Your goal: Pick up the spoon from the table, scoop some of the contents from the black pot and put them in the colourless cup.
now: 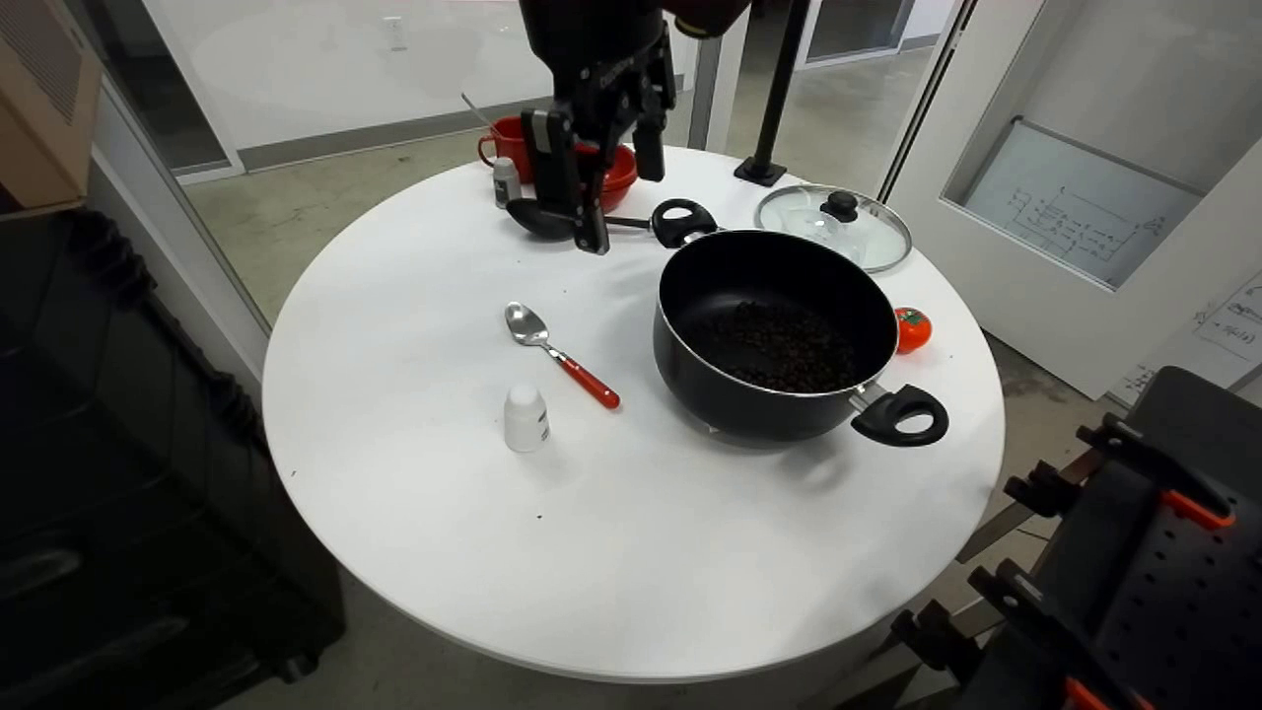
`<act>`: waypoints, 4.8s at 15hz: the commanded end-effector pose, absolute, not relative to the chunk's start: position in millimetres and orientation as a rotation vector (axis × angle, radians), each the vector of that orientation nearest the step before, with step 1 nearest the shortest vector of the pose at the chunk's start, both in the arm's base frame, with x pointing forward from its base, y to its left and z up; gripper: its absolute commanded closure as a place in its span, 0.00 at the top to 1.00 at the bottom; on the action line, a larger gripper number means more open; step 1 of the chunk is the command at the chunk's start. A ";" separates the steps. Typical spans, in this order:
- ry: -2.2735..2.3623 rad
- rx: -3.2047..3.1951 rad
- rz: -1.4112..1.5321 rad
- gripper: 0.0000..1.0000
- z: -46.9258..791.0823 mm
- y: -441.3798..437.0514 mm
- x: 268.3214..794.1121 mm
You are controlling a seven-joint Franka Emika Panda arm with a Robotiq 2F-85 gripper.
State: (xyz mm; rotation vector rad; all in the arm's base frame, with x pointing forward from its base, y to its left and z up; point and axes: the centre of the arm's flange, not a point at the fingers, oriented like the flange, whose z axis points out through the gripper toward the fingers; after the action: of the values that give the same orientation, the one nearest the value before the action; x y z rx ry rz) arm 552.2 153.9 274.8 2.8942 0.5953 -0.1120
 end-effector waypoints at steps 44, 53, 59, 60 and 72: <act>1.974 2.000 -0.436 1.00 132.2 130.4 512.2; 1.995 2.039 -0.459 1.00 131.9 115.6 509.8; 1.949 2.088 -0.449 1.00 139.4 105.4 512.1; 1.941 2.091 -0.454 1.00 139.6 102.1 512.0; 1.534 2.530 -0.464 1.00 159.1 107.1 522.0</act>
State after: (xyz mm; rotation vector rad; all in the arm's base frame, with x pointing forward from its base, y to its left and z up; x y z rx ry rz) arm 520.6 97.2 140.2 2.3920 1.7030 -0.4762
